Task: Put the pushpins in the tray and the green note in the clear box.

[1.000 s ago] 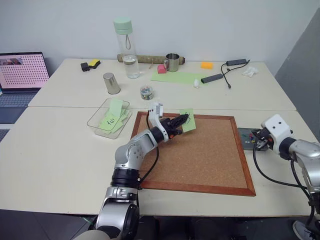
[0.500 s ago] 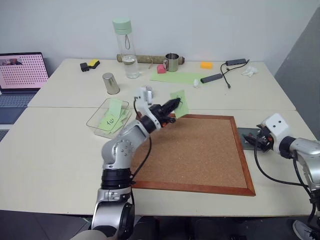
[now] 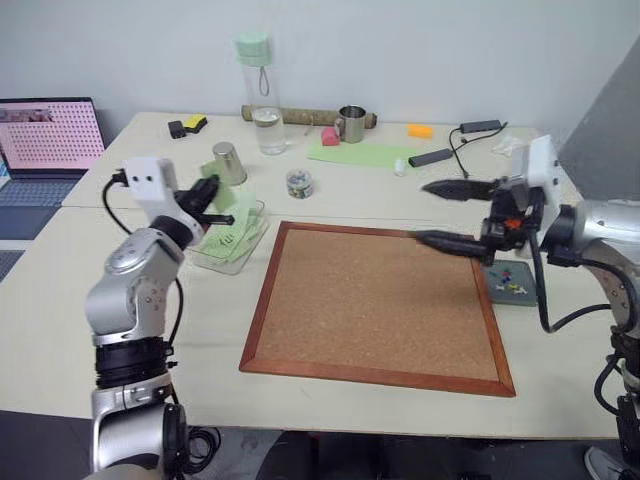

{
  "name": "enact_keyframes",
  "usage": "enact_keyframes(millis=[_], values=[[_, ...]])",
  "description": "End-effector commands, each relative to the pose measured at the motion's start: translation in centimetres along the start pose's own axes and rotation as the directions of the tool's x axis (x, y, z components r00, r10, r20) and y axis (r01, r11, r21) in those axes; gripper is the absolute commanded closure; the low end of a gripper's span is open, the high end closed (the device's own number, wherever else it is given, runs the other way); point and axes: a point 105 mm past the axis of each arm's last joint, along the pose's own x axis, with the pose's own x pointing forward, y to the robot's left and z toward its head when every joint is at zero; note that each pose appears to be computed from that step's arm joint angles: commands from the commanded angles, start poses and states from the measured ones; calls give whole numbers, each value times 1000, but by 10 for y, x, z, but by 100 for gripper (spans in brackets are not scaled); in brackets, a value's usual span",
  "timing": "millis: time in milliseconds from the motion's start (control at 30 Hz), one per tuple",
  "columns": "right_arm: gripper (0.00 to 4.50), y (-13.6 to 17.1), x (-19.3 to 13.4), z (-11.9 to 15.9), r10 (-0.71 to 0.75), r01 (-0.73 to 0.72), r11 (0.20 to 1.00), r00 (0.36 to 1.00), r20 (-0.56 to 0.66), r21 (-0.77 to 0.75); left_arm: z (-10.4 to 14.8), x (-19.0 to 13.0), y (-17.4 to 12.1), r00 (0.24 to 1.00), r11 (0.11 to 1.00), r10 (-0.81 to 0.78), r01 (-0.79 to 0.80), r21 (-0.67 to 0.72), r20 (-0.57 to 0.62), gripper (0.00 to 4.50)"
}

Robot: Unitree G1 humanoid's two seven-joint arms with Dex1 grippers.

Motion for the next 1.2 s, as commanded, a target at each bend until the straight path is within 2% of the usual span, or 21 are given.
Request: enact_keyframes(millis=[33, 100, 133, 167, 433, 600, 733, 900, 967, 1033, 1100, 1200], values=[[73, 12, 5, 10, 66, -66, 997, 998, 6, -46, 4, 9, 2, 1000, 998, -22, 22, 56, -6, 450], [73, 13, 6, 7, 74, -74, 996, 997, -1, -49, 0, 11, 2, 999, 998, -33, 35, 61, -27, 450], [67, 13, 6, 5, 75, -75, 996, 997, -8, -52, -1, 12, 1, 998, 997, -50, 52, 65, -30, 410], [67, 14, 5, 3, 74, -75, 996, 997, -14, -53, -2, 13, 0, 997, 996, -64, 66, 62, -33, 404], [67, 15, -1, -6, 61, -62, 997, 998, -32, -44, 7, 8, -9, 989, 985, -146, 148, 88, -32, 230], [67, 12, -8, -12, 24, -26, 999, 998, -51, -42, 22, -7, -10, 984, 964, -174, 178, 199, -40, 138], [67, 2, -22, -21, -69, 65, 996, 994, -78, -57, 34, -29, 7, 980, 918, -172, 197, 345, -102, 60], [67, -8, -54, -40, -199, 193, 980, 970, -142, -55, 38, -64, 42, 956, 801, -148, 267, 536, -255, 60], [67, -10, -77, -53, -237, 228, 971, 945, -225, -66, 31, -86, 63, 925, 710, -96, 322, 626, -368, 60], [67, -11, -105, -66, -255, 245, 967, 907, -335, -72, 19, -110, 86, 866, 650, -37, 400, 647, -499, 60], [67, -14, -124, -68, -278, 272, 960, 877, -391, -74, 10, -126, 100, 819, 641, -5, 444, 627, -574, 60], [67, -21, -153, -64, -327, 325, 942, 837, -439, -83, 7, -140, 107, 792, 678, -33, 465, 569, -609, 60]])
